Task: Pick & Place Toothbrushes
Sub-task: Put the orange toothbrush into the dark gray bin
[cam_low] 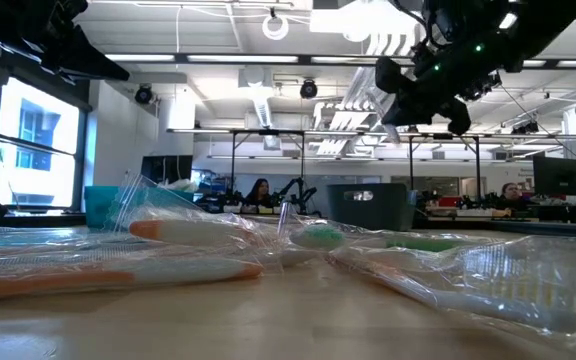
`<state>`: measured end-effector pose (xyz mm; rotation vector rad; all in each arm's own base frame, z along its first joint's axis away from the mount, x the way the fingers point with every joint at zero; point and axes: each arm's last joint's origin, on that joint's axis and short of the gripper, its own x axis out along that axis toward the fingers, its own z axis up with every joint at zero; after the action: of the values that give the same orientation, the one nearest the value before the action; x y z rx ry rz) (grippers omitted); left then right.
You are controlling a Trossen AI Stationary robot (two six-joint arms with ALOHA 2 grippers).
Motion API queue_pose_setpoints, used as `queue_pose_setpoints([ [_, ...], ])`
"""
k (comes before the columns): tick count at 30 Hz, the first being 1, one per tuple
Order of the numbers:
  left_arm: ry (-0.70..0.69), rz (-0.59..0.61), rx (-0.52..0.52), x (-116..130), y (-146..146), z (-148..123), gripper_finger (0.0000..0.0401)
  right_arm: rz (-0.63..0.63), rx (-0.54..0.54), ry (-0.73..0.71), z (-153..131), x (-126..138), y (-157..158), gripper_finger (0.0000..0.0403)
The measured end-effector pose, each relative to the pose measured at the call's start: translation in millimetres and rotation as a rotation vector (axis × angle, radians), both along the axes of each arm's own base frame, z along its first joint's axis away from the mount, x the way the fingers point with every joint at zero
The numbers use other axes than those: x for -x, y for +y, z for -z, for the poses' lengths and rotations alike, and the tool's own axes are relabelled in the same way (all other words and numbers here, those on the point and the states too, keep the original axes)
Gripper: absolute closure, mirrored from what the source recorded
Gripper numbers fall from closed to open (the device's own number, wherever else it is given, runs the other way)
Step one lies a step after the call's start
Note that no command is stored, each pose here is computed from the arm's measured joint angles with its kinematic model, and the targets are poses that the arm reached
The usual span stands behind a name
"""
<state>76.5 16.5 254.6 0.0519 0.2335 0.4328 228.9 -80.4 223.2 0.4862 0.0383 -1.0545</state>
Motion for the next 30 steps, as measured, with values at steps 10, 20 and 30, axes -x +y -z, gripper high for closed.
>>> queue_pose_setpoints([
  [10, 0.0, 0.0, 0.0, 0, 0, 0, 0.0398, 0.018, -0.036, 0.005, 26, -18, -7, 0.0387],
  [20, 0.0, 0.0, 0.0, 0, 0, 0, 0.0398, 0.071, -0.101, 0.052, 52, -22, -21, 0.0388],
  [30, 0.0, 0.0, 0.0, 0, 0, 0, 0.0398, 0.074, -0.117, 0.097, 57, -20, -23, 0.0384],
])
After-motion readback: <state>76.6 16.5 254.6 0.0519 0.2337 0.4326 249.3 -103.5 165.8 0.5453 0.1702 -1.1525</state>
